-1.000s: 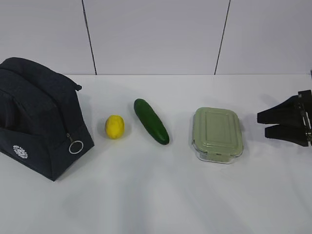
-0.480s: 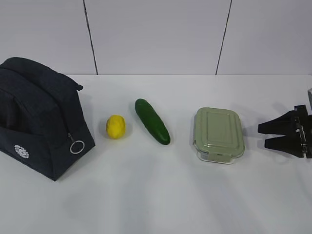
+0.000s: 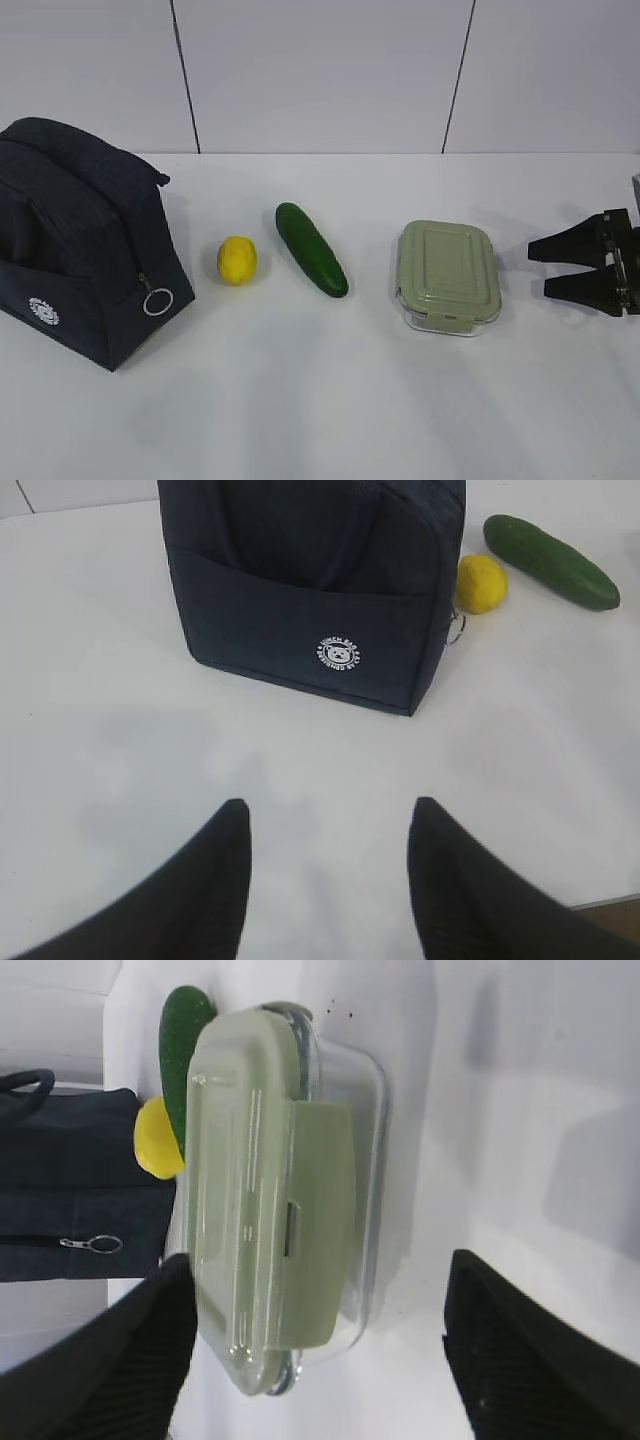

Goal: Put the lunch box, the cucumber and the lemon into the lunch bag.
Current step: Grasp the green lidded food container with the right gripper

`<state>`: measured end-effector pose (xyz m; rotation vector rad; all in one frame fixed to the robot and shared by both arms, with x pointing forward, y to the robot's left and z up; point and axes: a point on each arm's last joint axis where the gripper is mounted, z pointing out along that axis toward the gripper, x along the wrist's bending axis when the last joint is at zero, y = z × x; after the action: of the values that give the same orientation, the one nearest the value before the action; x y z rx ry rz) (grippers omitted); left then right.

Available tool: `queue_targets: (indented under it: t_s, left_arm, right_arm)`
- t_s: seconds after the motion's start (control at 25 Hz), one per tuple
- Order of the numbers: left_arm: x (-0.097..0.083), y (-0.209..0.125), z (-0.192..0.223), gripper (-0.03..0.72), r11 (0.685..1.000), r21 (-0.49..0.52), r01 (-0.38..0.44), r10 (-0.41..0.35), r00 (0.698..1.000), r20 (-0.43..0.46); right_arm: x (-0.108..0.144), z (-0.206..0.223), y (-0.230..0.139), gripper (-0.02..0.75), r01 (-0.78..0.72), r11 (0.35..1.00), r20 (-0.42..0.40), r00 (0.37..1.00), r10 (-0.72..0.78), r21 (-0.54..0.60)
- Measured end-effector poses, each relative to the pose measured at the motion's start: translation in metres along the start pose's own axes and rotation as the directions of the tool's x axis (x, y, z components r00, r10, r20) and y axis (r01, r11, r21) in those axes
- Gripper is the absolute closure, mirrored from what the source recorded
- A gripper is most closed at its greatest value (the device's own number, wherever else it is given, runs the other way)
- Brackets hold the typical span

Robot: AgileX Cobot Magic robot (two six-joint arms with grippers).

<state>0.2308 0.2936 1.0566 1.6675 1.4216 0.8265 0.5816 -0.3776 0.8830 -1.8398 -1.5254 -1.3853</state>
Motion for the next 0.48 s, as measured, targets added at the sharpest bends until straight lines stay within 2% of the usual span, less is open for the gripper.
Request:
queue_targets:
  t_s: [0.2, 0.48]
  left_arm:
    - [0.000, 0.000, 0.000, 0.319, 1.000, 0.000, 0.000, 0.000, 1.000, 0.000]
    - [0.000, 0.000, 0.000, 0.319, 1.000, 0.000, 0.000, 0.000, 1.000, 0.000]
  right_arm:
    - [0.001, 0.000, 0.003, 0.148, -0.078, 0.996, -0.016, 0.997, 0.077, -0.040]
    - [0.009, 0.015, 0.001, 0.149, -0.069, 0.998, -0.028, 0.997, 0.069, -0.002]
